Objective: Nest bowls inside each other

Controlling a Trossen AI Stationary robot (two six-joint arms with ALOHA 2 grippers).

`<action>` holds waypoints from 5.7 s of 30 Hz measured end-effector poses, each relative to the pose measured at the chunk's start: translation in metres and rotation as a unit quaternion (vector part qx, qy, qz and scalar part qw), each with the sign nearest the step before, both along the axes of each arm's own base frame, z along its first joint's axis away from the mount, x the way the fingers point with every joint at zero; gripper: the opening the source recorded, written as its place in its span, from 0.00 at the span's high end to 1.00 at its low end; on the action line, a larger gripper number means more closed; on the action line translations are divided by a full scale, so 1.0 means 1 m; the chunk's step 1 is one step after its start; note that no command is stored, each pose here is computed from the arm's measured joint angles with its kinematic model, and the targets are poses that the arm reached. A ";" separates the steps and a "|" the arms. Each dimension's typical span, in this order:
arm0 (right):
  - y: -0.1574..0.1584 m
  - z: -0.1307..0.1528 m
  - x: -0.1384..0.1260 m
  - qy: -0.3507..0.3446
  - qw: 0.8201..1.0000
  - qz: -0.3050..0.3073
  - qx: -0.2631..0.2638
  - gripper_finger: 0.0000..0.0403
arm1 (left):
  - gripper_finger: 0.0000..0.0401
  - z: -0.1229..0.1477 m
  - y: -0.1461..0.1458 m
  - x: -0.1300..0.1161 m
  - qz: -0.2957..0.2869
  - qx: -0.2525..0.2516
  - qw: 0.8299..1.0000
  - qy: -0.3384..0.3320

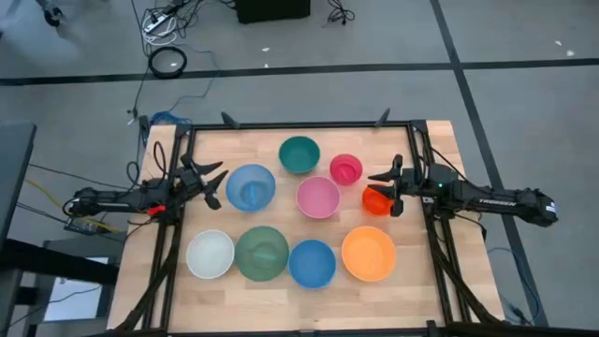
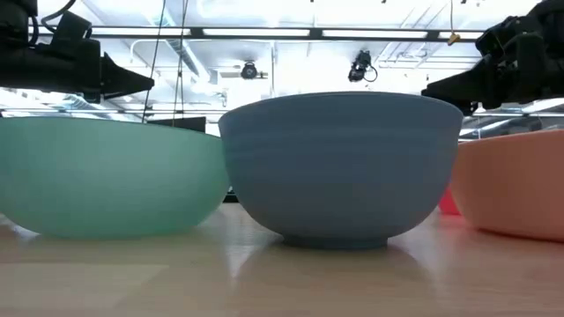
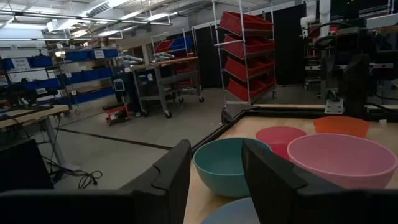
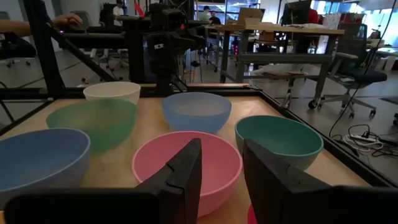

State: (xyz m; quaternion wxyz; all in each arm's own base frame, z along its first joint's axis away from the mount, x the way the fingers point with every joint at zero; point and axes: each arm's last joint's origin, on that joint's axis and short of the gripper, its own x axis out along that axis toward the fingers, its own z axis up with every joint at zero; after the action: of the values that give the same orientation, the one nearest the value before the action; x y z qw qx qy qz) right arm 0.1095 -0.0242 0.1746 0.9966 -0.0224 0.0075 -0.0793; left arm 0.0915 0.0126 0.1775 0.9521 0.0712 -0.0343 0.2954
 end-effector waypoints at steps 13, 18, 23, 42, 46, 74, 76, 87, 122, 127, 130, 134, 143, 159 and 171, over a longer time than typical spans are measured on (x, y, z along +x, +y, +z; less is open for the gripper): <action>0.000 0.000 0.000 0.000 1.000 0.000 0.000 0.74 | 0.62 0.000 0.000 0.000 0.000 0.000 1.000 0.000; 0.000 0.000 0.000 0.000 1.000 0.000 0.000 0.74 | 0.62 0.000 0.000 0.000 0.000 0.000 1.000 0.000; 0.000 0.000 0.000 0.000 1.000 0.000 0.000 0.74 | 0.62 0.000 0.000 0.000 0.000 0.000 1.000 0.000; 0.000 0.000 0.000 0.000 1.000 0.000 0.000 0.74 | 0.62 0.000 0.000 0.000 0.000 0.000 1.000 0.000; 0.000 0.000 0.000 0.000 1.000 0.000 -0.003 0.74 | 0.62 0.000 0.000 0.000 0.000 0.000 1.000 0.000; -0.005 0.045 -0.012 -0.245 0.962 -0.123 -0.002 0.74 | 0.62 0.030 0.001 -0.010 -0.047 -0.176 0.941 -0.286; -0.007 0.043 -0.011 -0.224 0.964 -0.146 0.003 0.74 | 0.62 0.031 0.001 -0.010 -0.049 -0.172 0.942 -0.284; -0.015 0.101 0.012 0.024 0.978 -0.202 0.032 0.77 | 0.62 0.046 0.001 -0.002 -0.011 -0.110 0.979 -0.171; 0.005 0.132 0.110 0.211 0.937 -0.275 0.041 0.77 | 0.62 0.095 0.001 0.053 0.079 -0.152 0.984 -0.058; 0.005 0.132 0.110 0.211 0.937 -0.275 0.041 0.77 | 0.62 0.095 0.004 0.051 0.128 -0.173 0.973 -0.086; 0.004 0.132 0.110 0.210 0.937 -0.275 0.043 0.77 | 0.62 0.094 0.003 0.052 0.117 -0.190 0.970 -0.093; 0.005 0.132 0.110 0.211 0.937 -0.274 0.042 0.77 | 0.62 0.085 0.002 0.053 0.101 -0.195 0.975 -0.047; 0.003 0.132 0.109 0.213 0.930 -0.300 0.020 0.78 | 0.77 0.076 0.002 0.059 0.091 -0.232 0.958 0.141; 0.002 0.130 0.108 0.223 0.928 -0.298 0.020 0.75 | 0.59 0.070 0.028 0.079 0.174 -0.326 0.811 0.454; 0.002 0.130 0.108 0.221 0.928 -0.298 0.024 0.54 | 0.50 0.045 0.054 0.103 0.203 -0.428 0.770 0.428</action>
State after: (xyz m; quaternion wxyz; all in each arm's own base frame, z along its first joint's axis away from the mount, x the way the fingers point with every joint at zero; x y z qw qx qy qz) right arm 0.2176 -0.0227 0.3048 0.9002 -0.0119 0.2362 -0.3656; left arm 0.1948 0.0662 0.2222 0.7179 -0.2189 0.5223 0.4049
